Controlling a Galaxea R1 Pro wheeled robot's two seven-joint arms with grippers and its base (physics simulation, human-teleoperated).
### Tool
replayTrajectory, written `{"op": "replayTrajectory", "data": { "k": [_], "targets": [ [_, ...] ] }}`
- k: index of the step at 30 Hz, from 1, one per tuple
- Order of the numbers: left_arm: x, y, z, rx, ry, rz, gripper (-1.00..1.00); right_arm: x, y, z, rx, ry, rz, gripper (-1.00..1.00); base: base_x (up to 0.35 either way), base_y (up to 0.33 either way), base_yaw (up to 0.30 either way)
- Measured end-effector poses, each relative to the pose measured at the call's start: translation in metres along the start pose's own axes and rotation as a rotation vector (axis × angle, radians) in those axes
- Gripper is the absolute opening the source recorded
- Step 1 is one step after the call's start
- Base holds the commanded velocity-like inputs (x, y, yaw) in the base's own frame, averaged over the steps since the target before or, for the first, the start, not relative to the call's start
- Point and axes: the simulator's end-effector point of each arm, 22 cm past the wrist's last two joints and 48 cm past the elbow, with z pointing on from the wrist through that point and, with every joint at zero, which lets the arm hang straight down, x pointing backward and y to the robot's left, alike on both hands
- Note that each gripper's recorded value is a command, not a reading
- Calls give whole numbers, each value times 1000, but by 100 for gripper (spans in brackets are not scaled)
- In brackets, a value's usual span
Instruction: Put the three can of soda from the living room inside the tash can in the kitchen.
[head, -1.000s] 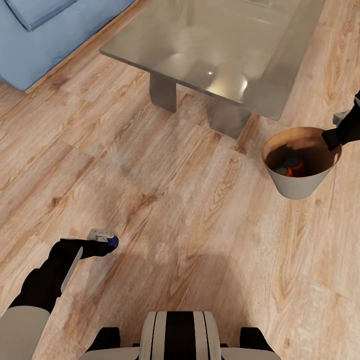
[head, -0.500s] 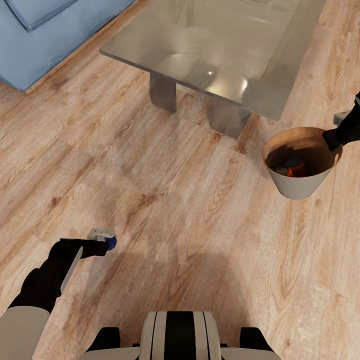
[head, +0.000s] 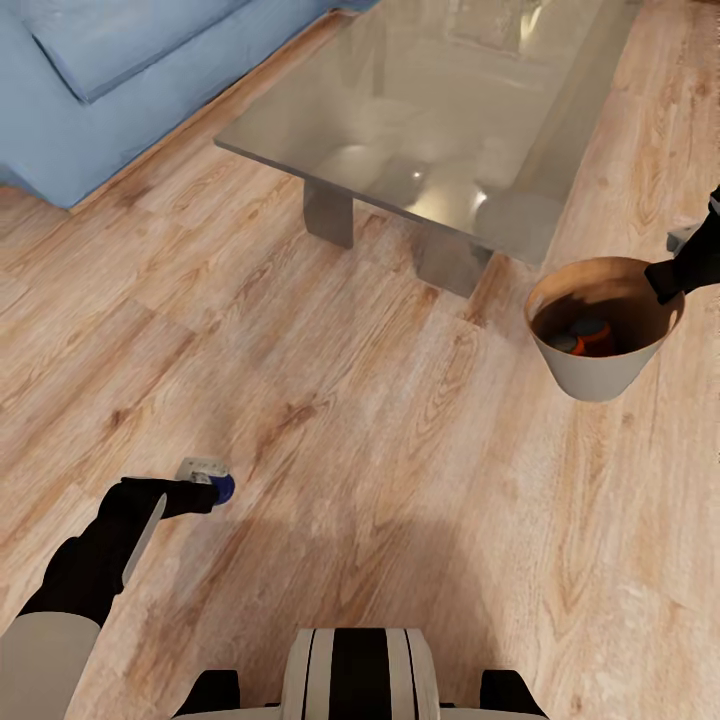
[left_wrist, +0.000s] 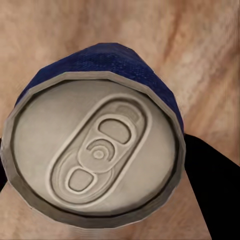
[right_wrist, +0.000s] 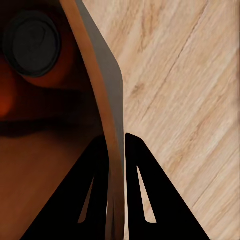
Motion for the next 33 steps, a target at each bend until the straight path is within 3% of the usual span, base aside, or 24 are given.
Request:
{"op": "replayTrajectory", "data": {
  "k": [11,18,23,27,30,33],
  "targets": [
    [-16,1,-21,-1,-38,-1,-100,8,-23,-27,6,-25,33,-100,0,0,0],
    [-26,2,-35,-3,-62,-1,-100,23,-55,-40,20,-29,78,-100,0,0,0],
    [-30,1,-46,1,-61,-2,-100,41,-77,-36,35,8,102,-100,0,0,0],
    [-32,0,-55,13,-55,-6,-100,66,-82,-21,18,62,112,-100,0,0,0],
    [-23,-19,-64,101,11,-35,-100,90,-78,-5,-22,116,123,-100,0,0,0],
    [-37,-43,-84,227,46,-55,-100,98,-86,-10,-57,124,134,-100,0,0,0]
  ]
}}
